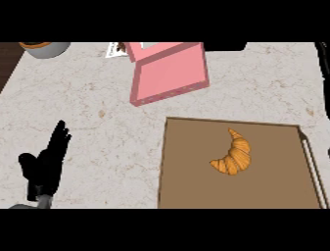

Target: Pick the croissant from the tray and place it in the cardboard box

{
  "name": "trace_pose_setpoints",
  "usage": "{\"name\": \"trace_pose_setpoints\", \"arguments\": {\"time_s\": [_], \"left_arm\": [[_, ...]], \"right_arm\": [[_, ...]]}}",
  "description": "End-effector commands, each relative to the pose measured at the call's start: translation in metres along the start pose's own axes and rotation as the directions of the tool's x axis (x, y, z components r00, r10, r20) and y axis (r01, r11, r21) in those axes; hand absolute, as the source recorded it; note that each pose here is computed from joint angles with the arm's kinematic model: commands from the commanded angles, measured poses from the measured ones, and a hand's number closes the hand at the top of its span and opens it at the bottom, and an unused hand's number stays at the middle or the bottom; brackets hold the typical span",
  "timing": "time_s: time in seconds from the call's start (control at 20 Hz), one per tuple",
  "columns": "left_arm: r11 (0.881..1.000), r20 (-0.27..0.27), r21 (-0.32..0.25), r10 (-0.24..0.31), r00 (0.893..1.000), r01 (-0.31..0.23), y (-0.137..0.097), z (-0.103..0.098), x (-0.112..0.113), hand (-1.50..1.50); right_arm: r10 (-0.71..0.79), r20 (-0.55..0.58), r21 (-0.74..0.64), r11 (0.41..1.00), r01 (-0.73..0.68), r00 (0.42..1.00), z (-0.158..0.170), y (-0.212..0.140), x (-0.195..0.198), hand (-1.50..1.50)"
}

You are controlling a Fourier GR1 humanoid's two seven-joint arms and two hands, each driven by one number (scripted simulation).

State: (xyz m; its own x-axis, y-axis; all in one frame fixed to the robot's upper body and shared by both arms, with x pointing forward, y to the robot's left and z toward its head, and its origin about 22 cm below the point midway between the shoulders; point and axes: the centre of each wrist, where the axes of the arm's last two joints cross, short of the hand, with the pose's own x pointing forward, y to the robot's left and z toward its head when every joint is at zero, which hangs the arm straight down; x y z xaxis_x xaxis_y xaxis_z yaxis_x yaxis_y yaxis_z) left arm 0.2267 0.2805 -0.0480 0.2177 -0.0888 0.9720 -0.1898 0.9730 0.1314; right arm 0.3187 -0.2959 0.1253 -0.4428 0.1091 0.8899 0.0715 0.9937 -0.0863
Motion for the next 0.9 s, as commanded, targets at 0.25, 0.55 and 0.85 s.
{"name": "trace_pose_setpoints", "arguments": {"time_s": [0.25, 0.55, 0.85], "left_arm": [[0.877, 0.091, 0.243, -0.445, 0.891, 0.414, 0.107, -0.03, 0.062, 0.0], [0.902, 0.055, 0.174, -0.41, 0.911, 0.395, 0.09, -0.037, 0.053, 0.0], [0.9, 0.058, 0.155, -0.42, 0.906, 0.408, 0.09, -0.024, 0.05, 0.0]], "right_arm": [[-0.075, -0.36, -0.089, 0.995, 0.046, 0.93, 0.105, 0.022, -0.067, -1.5], [0.314, -0.351, 0.104, 0.949, -0.297, 0.882, 0.199, 0.029, -0.107, -1.5], [0.276, -0.162, 0.134, 0.957, -0.256, 0.947, 0.235, -0.016, -0.117, -1.5]]}}
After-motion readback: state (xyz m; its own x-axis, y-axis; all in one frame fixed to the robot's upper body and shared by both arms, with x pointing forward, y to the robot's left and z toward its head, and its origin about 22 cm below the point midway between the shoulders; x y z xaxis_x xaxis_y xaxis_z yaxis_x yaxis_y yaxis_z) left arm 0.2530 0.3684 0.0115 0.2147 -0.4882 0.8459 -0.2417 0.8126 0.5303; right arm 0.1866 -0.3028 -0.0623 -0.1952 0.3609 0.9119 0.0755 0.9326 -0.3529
